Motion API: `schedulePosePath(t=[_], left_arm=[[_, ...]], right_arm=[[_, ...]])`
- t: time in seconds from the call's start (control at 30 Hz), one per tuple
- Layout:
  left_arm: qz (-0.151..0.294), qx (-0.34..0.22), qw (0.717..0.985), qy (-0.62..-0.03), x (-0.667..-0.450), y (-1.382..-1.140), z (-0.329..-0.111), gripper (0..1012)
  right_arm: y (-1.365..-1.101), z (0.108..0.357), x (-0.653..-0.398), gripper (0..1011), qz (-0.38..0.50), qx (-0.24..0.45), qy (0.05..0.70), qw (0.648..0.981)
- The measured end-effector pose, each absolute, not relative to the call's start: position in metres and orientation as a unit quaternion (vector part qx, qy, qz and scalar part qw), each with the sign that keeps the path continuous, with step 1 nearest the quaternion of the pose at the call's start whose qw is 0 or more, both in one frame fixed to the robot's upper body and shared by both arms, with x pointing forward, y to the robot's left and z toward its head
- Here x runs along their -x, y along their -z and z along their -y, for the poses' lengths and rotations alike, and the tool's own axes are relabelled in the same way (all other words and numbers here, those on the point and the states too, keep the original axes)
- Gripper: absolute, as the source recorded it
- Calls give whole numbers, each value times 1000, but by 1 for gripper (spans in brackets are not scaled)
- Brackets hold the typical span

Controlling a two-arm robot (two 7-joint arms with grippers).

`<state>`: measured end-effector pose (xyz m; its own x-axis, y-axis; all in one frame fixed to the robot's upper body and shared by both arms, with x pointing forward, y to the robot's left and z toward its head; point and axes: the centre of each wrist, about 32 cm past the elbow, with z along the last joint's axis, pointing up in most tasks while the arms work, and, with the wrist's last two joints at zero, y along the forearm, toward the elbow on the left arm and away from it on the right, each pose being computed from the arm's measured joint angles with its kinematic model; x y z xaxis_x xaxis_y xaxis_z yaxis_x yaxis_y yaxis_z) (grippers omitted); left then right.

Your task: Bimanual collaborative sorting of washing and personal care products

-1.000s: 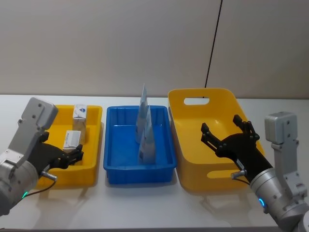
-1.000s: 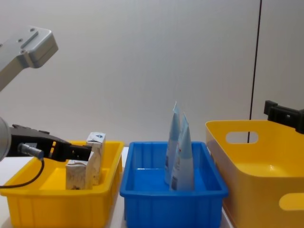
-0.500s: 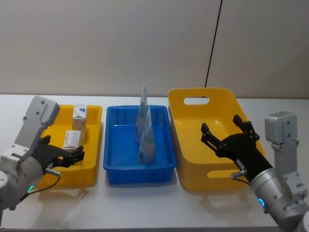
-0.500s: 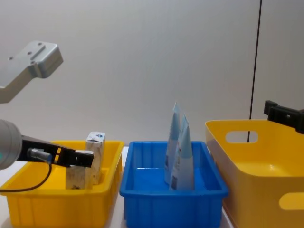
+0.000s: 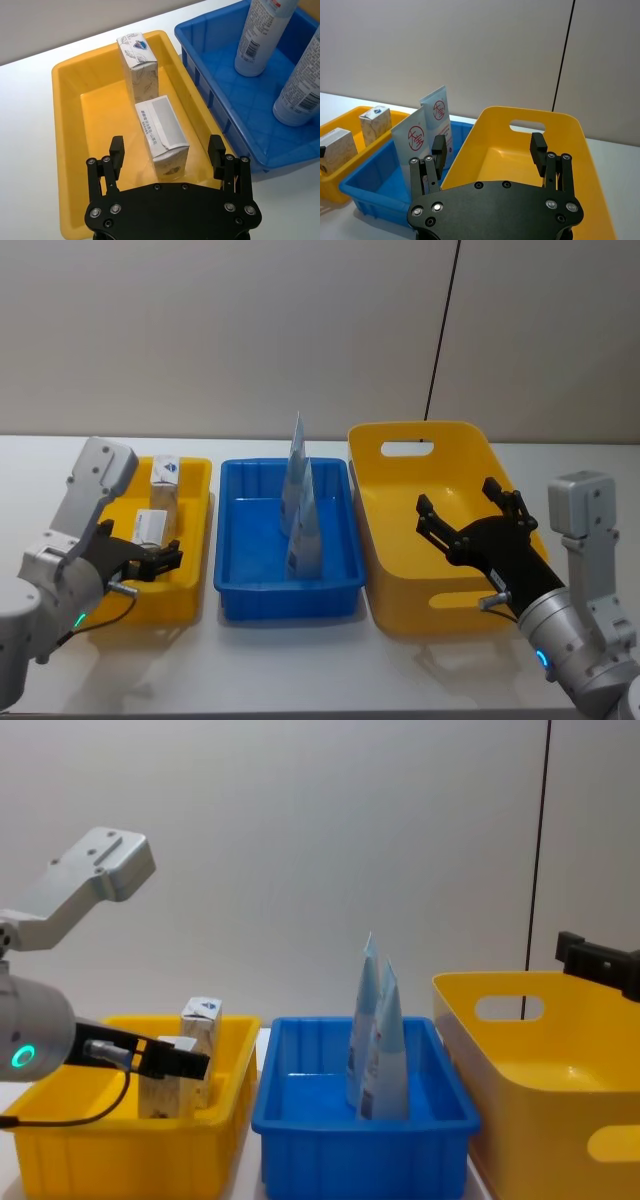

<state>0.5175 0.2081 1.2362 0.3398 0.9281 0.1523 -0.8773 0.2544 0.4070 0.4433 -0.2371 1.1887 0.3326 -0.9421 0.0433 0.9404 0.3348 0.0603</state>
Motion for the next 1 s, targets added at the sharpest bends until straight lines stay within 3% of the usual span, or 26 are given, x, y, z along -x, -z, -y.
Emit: schedulePosePath(t=[1.0], left_arm=[[-81, -215, 769, -597, -532, -1231, -194, 1002]], right_arm=[[-1189, 237, -443, 1002, 35, -12, 577, 816]])
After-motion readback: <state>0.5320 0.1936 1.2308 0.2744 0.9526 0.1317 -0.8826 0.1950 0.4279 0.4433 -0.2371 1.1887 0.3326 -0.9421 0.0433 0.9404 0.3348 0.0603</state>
